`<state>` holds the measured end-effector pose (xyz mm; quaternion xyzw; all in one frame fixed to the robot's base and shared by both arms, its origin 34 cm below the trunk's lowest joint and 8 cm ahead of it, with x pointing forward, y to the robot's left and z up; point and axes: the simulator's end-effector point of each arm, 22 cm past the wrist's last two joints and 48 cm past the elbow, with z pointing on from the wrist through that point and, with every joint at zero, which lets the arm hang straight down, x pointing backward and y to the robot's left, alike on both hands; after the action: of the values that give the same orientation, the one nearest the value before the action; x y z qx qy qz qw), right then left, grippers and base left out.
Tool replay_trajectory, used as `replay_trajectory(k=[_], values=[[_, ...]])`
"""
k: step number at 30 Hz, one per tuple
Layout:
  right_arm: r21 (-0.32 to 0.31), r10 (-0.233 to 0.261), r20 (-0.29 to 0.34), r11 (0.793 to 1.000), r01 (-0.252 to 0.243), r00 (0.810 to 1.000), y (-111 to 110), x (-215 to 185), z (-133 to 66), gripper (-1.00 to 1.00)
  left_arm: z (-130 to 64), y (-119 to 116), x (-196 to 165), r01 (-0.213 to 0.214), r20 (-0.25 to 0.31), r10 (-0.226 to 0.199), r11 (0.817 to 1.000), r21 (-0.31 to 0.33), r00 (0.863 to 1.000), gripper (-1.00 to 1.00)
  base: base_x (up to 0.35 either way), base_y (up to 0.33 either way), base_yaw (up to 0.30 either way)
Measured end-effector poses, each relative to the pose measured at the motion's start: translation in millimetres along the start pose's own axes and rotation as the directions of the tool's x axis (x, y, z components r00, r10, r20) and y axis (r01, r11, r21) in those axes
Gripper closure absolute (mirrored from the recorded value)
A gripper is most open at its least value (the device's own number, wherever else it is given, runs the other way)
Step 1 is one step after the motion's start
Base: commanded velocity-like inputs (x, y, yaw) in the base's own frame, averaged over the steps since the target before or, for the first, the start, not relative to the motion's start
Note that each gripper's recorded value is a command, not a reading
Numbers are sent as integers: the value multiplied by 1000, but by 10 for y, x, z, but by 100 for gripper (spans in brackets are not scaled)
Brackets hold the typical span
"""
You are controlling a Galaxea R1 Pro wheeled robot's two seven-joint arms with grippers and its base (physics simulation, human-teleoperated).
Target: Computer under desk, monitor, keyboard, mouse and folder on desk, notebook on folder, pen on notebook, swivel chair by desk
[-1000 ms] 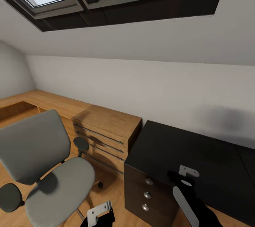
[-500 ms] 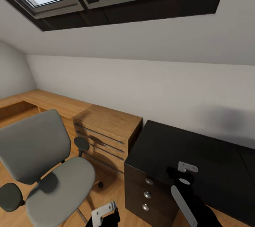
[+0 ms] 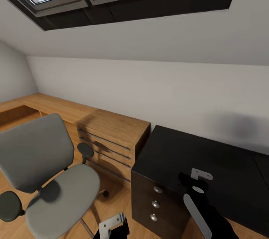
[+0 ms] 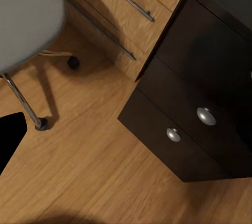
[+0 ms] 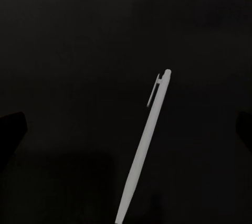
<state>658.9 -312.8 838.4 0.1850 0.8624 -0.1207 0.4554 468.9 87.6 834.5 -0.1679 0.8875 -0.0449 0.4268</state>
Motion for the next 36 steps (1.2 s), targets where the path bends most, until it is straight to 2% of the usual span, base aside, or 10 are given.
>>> replay_trajectory(k=[19,25,36], values=[[1,-2,-3,1000,2,1000,12,238,171,-100,184,55,194,1,1,-1,1000,0,1000,-100,0,0,0],[0,-1,-9,1000,1,1000,8,257,178,-100,180,52,199,0,0,0,1000,1,1000,-100,0,0,0],[11,-10,-36,1000,11,999,-30,495,298,-100,228,125,348,-11,-6,11,999,-31,1000,-100,0,0,0]])
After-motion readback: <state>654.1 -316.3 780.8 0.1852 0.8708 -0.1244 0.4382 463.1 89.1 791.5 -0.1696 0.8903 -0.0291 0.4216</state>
